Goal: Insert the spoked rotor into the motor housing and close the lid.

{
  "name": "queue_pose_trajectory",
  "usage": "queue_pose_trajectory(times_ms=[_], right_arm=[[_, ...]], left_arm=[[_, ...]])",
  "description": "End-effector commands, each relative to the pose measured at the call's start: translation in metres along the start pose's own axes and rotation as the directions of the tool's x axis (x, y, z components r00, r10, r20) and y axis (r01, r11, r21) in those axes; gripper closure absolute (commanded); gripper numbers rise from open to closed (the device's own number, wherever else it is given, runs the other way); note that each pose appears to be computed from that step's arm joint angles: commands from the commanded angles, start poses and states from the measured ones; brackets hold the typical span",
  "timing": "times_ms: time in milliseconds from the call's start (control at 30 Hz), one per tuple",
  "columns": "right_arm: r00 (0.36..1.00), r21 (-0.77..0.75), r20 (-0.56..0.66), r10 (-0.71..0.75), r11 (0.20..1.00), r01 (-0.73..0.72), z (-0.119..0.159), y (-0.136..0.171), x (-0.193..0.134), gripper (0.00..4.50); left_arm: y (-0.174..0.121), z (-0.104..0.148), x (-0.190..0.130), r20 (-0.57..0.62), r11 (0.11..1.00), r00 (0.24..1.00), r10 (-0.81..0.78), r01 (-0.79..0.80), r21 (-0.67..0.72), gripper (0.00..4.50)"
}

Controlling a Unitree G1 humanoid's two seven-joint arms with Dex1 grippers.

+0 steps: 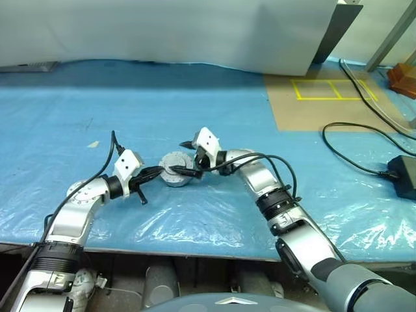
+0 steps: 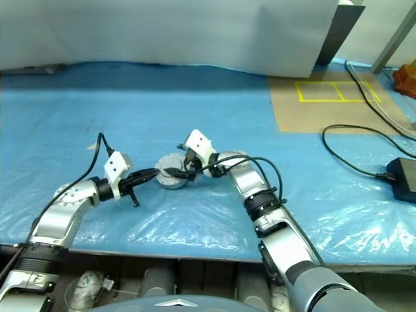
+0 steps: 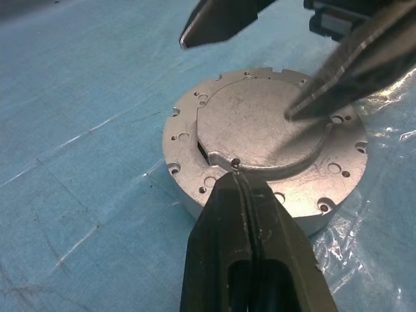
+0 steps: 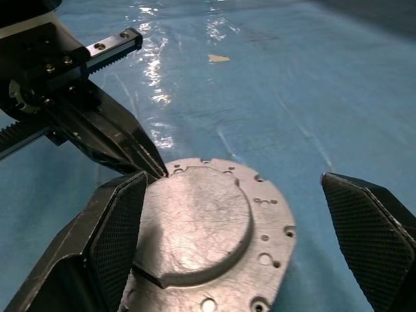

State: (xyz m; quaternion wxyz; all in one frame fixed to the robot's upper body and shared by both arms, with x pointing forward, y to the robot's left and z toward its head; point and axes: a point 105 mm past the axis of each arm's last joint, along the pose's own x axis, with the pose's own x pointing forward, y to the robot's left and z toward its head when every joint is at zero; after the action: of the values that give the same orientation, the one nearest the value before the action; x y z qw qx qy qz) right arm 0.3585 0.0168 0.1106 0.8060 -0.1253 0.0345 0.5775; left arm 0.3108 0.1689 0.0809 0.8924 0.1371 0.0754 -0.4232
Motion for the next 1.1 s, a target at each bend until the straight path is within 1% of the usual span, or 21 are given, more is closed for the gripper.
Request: queue_pose_trajectory(times_ms=[33, 100, 133, 200, 267, 333, 433, 500, 600, 667, 733, 833, 900, 967, 1033, 1100], right_arm=[[0.997, 0.061, 0.056, -0.045, 0.997, 0.042, 0.021, -0.024, -0.017, 0.02], [0.999, 0.215, -0.001, -0.049, 0.975, 0.048, 0.004, -0.033, -0.031, 0.02], [0.999, 0.335, -0.033, -0.022, 0.942, 0.032, -0.007, -0.032, -0.038, 0.02], [0.998, 0.515, -0.041, 0.045, 0.857, -0.018, -0.020, -0.024, -0.047, 0.02], [0.989, 0.674, -0.023, 0.148, 0.732, -0.094, -0.030, -0.004, -0.058, 0.02], [0.979, 0.761, -0.006, 0.205, 0.636, -0.129, -0.034, 0.012, -0.062, 0.02], [0.976, 0.807, -0.002, 0.219, 0.576, -0.127, -0.036, 0.023, -0.058, 0.02], [0.979, 0.826, -0.010, 0.205, 0.553, -0.107, -0.037, 0.024, -0.051, 0.02], [0.986, 0.839, -0.019, 0.165, 0.539, -0.074, -0.039, 0.021, -0.042, 0.02], [0.988, 0.840, -0.040, 0.151, 0.540, -0.048, -0.043, 0.023, -0.034, 0.02], [0.988, 0.826, -0.085, 0.126, 0.563, -0.001, -0.051, 0.023, -0.027, 0.02], [0.992, 0.815, -0.102, 0.071, 0.579, 0.042, -0.055, 0.018, -0.020, 0.02], [0.995, 0.812, -0.095, 0.032, 0.580, 0.059, -0.052, 0.013, -0.015, 0.02], [0.998, 0.808, -0.059, 0.017, 0.588, 0.038, -0.039, 0.009, -0.009, 0.02], [1.000, 0.816, -0.021, 0.021, 0.578, 0.004, -0.029, 0.007, -0.006, 0.02], [0.999, 0.825, -0.010, 0.038, 0.565, -0.014, -0.027, 0.010, -0.004, 0.02]], left_arm=[[-0.016, -0.020, 0.007, -0.073, 0.997, 0.995, -0.063, 0.060, -0.041, 4.50], [-0.018, -0.022, 0.006, -0.079, 0.997, 0.994, -0.070, 0.067, -0.040, 4.50], [-0.018, -0.023, 0.005, -0.083, 0.997, 0.994, -0.069, 0.066, -0.038, 4.50], [-0.017, -0.025, 0.003, -0.090, 0.997, 0.994, -0.064, 0.061, -0.037, 4.50], [-0.013, -0.027, 0.002, -0.093, 0.998, 0.995, -0.048, 0.045, -0.036, 4.50], [-0.010, -0.027, 0.003, -0.092, 0.999, 0.995, -0.039, 0.036, -0.034, 4.50], [-0.011, -0.026, 0.004, -0.086, 0.999, 0.995, -0.043, 0.040, -0.032, 4.50], [-0.011, -0.025, 0.005, -0.083, 0.999, 0.995, -0.045, 0.043, -0.031, 4.50], [-0.012, -0.025, 0.006, -0.083, 0.999, 0.995, -0.045, 0.043, -0.031, 4.50], [-0.012, -0.026, 0.006, -0.083, 0.999, 0.995, -0.045, 0.043, -0.031, 4.50], [-0.013, -0.026, 0.006, -0.083, 0.999, 0.996, -0.046, 0.043, -0.033, 4.50], [-0.014, -0.026, 0.006, -0.082, 0.998, 0.996, -0.045, 0.042, -0.035, 4.50], [-0.015, -0.026, 0.006, -0.082, 0.998, 0.996, -0.044, 0.041, -0.038, 4.50], [-0.015, -0.028, 0.006, -0.085, 0.998, 0.996, -0.042, 0.039, -0.040, 4.50], [-0.015, -0.028, 0.005, -0.086, 0.999, 0.996, -0.040, 0.036, -0.041, 4.50], [-0.015, -0.027, 0.005, -0.085, 0.998, 0.996, -0.040, 0.036, -0.042, 4.50]])
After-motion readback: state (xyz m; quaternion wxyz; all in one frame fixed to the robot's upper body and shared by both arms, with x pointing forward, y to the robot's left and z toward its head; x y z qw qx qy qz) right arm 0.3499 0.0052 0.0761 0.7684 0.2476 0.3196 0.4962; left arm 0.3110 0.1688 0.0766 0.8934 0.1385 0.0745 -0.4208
